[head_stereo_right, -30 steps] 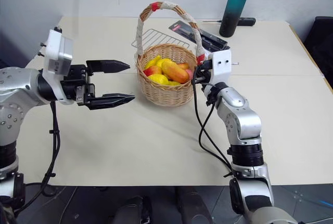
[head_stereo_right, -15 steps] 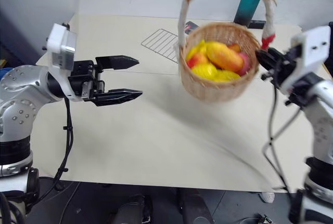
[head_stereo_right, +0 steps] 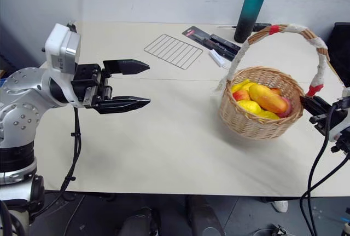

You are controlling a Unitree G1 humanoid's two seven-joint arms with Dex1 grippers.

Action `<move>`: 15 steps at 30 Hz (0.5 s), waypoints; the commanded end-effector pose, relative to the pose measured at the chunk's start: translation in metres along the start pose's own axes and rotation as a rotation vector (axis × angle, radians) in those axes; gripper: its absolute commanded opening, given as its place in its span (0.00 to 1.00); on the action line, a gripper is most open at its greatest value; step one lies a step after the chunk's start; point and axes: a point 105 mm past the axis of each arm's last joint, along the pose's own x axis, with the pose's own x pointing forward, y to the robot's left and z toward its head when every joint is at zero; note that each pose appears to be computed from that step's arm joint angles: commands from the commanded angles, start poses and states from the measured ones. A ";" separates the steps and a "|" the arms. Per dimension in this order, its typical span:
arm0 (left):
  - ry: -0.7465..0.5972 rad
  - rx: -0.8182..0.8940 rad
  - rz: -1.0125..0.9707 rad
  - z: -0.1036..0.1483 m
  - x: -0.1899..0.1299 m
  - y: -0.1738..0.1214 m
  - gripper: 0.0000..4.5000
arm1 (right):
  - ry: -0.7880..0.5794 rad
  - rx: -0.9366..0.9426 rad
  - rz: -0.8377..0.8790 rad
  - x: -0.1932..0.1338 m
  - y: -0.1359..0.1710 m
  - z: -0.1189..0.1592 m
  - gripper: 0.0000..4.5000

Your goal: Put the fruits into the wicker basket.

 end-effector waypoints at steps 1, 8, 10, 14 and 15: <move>-0.016 0.039 -0.010 0.008 0.000 -0.001 1.00 | -0.086 -0.017 -0.010 -0.004 -0.007 0.017 0.11; -0.007 0.031 -0.017 0.006 -0.004 0.000 1.00 | -0.037 -0.034 0.010 -0.015 -0.014 0.016 0.61; -0.010 0.014 -0.016 0.006 -0.008 0.001 1.00 | 0.027 -0.102 0.044 -0.030 -0.023 0.021 0.76; -0.001 0.001 -0.028 0.006 -0.013 0.003 1.00 | 0.128 -0.110 0.128 -0.069 -0.043 0.046 0.99; 0.004 0.001 -0.032 0.007 -0.015 0.004 1.00 | 0.168 -0.103 0.171 -0.080 -0.044 0.049 0.99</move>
